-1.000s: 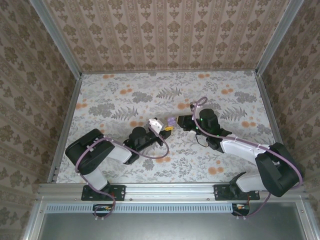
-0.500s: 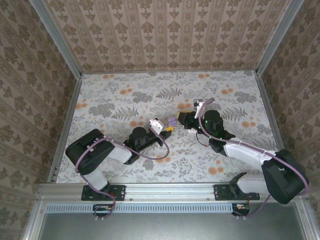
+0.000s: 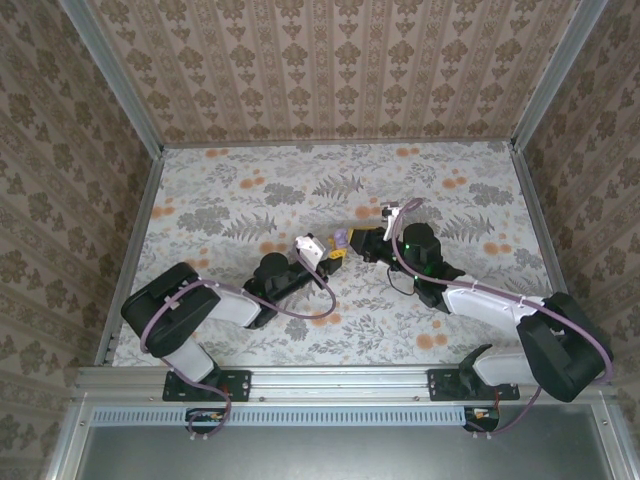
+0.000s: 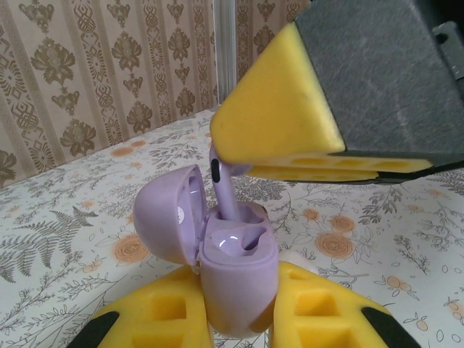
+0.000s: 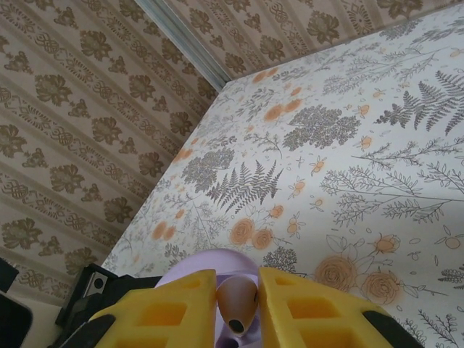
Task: Insert the wireless bluetooth earbuds into the charging case
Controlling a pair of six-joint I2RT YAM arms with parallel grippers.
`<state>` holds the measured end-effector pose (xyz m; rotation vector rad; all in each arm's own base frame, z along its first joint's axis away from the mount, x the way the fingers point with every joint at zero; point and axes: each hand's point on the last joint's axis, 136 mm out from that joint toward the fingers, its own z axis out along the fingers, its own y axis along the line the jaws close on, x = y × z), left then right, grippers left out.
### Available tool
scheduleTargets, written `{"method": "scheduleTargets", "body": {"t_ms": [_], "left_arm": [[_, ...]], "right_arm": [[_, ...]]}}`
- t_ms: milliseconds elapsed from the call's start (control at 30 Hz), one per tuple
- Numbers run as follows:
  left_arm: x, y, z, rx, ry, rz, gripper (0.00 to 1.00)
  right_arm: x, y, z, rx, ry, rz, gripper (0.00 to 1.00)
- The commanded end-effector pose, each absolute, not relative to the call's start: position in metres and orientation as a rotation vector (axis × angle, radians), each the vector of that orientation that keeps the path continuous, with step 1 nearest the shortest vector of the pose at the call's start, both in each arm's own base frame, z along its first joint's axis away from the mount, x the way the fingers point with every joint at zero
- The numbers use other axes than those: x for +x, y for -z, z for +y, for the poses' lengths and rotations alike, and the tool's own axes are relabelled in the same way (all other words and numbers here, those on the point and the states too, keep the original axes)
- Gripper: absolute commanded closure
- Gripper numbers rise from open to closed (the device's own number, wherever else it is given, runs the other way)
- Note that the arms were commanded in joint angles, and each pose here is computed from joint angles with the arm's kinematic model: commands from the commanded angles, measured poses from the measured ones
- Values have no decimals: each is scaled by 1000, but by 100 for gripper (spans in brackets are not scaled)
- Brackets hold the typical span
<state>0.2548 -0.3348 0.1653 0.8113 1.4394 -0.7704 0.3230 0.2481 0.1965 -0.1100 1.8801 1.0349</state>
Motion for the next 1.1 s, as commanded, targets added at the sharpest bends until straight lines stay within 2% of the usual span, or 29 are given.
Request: {"method": "scheduleTargets", "body": {"t_ms": [0, 467, 1067], "left_arm": [[253, -184, -332, 794, 755, 1372, 98], [255, -190, -330, 789, 738, 1355, 98], [251, -182, -329, 838, 718, 1346, 98]], "right_arm": [[318, -197, 255, -128, -1075, 1868, 78], [305, -193, 259, -172, -1121, 1883, 79], [299, -212, 259, -209, -1135, 1820, 79]]}}
